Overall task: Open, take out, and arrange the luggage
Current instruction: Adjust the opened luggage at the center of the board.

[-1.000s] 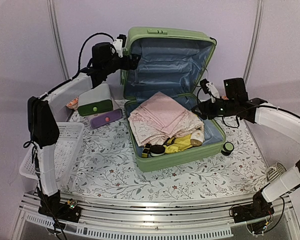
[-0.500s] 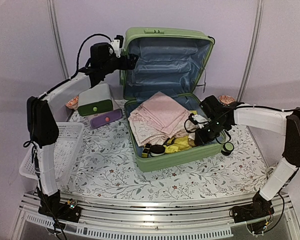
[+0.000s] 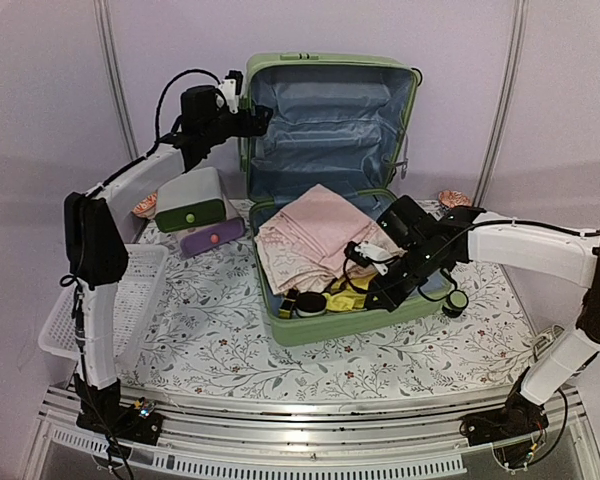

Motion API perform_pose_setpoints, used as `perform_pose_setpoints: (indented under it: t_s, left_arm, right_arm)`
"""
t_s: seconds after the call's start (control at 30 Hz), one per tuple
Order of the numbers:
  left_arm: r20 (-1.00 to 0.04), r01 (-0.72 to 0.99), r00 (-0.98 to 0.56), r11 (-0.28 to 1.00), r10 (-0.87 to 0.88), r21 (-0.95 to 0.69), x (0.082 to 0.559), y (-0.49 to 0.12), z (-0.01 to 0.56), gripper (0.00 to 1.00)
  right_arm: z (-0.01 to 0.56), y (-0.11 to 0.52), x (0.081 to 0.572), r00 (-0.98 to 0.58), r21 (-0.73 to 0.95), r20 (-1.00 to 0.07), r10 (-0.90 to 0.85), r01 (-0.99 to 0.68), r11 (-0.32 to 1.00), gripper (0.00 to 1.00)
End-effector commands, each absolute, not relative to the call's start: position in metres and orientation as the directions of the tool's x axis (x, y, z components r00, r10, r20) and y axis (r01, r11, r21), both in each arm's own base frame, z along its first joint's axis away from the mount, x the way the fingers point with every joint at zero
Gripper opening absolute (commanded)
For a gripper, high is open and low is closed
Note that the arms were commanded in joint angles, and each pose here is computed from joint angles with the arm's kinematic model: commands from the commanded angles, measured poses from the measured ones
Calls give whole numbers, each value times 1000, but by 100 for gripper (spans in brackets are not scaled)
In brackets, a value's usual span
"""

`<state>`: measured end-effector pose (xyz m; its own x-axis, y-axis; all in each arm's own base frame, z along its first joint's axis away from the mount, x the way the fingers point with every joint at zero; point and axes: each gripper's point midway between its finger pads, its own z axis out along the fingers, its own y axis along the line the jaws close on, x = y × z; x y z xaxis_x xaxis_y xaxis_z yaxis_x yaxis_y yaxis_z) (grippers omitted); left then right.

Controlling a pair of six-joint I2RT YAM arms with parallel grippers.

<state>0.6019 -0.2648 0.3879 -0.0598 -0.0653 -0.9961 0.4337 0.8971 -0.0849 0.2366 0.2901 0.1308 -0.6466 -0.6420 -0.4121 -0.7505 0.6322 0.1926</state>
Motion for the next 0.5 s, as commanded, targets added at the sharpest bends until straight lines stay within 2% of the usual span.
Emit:
perform_pose_setpoints:
  t_s: [0.0,0.07,0.17,0.23,0.47]
  left_arm:
    - [-989,467,-126,876,-73,-124,611,-272,367,98]
    - [-989,471,-124,873,-81,-130,613,-271,367,98]
    - [-987,471,-134,870,-93,-146,618,-269,363,98]
    - [-984,472,-146,867,-98,-157,619,-268,358,98]
    - [-979,468,-173,866,-104,-174,624,-264,344,98]
  right_arm:
    - [123,292,170,-630,328,-246,-736,-769,549,9]
    - [122,289,176,-639,297,-240,-730,-765,572,14]
    - [125,278,211,-694,148,-266,-670,-716,682,16]
    - [131,275,236,-741,128,-295,-604,-657,743,11]
    - [194,293,271,-693,181,-524,-496,-659,730,9]
